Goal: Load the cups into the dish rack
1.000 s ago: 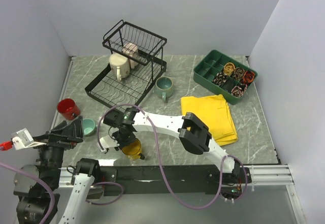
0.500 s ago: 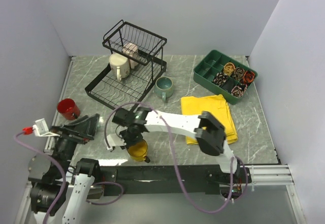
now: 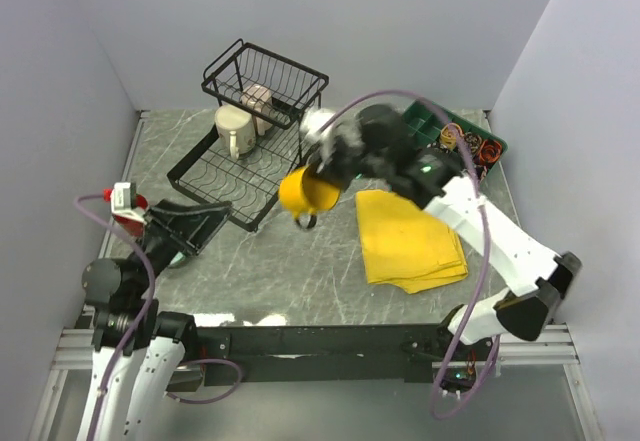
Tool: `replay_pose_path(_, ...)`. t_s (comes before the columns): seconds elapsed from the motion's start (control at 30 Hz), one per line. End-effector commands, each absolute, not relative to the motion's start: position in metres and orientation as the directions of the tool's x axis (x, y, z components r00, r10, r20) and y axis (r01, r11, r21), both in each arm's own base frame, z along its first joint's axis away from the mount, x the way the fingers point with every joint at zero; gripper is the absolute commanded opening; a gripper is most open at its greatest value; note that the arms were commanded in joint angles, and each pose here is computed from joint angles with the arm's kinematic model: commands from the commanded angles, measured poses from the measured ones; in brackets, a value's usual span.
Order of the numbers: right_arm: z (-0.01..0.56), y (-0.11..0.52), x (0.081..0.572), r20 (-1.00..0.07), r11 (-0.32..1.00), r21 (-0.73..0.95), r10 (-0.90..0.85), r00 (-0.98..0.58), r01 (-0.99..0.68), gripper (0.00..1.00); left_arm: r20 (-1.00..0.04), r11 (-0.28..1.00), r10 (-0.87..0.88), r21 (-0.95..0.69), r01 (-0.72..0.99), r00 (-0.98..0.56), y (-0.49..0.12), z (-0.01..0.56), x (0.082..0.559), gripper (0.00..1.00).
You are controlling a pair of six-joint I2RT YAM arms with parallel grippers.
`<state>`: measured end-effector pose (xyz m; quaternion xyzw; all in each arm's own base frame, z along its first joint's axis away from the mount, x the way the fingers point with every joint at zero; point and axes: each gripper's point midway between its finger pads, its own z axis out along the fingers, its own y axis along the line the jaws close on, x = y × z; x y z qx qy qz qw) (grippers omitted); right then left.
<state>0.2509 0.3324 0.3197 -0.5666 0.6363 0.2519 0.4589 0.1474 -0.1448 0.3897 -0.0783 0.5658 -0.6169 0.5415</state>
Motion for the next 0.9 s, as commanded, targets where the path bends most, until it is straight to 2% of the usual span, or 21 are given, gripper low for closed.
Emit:
replay_pose_path(0.0, 0.409, 0.302, 0.28, -0.987, 0.471, -0.078, -0.161, 0.001, -0.879, 0.0, -0.5, 0.056, -0.7, -0.75, 0.659, -0.51, -0.163, 0.42, 0.136, 0.96)
replay_pose_path(0.13, 0.439, 0.285, 0.294, -0.999, 0.59, -0.02, -0.041, -0.005, -0.807, 0.0, -0.404, -0.045, -0.671, -0.814, 0.579, -0.621, -0.171, 0.421, 0.156, 0.96)
replay_pose_path(0.4, 0.471, 0.286, 0.306, -0.996, 0.623, -0.057, 0.021, 0.09, -0.78, 0.0, -0.244, -0.135, -0.582, -0.912, 0.388, -0.775, -0.201, 0.417, 0.178, 0.96)
replay_pose_path(0.53, 0.47, 0.297, 0.302, -0.992, 0.587, -0.105, -0.002, 0.128, -0.803, 0.0, -0.163, -0.189, -0.522, -0.935, 0.3, -0.837, -0.22, 0.417, 0.183, 0.97)
replay_pose_path(0.67, 0.459, 0.311, 0.298, -0.989, 0.551, -0.135, -0.027, 0.144, -0.823, 0.0, -0.122, -0.256, -0.503, -0.925, 0.282, -0.856, -0.227, 0.424, 0.183, 0.98)
replay_pose_path(0.87, 0.459, 0.34, 0.274, -0.99, 0.352, -0.125, 0.025, 0.142, -0.928, 0.0, -0.113, -0.299, -0.452, -0.915, 0.269, -0.885, -0.244, 0.432, 0.181, 0.99)
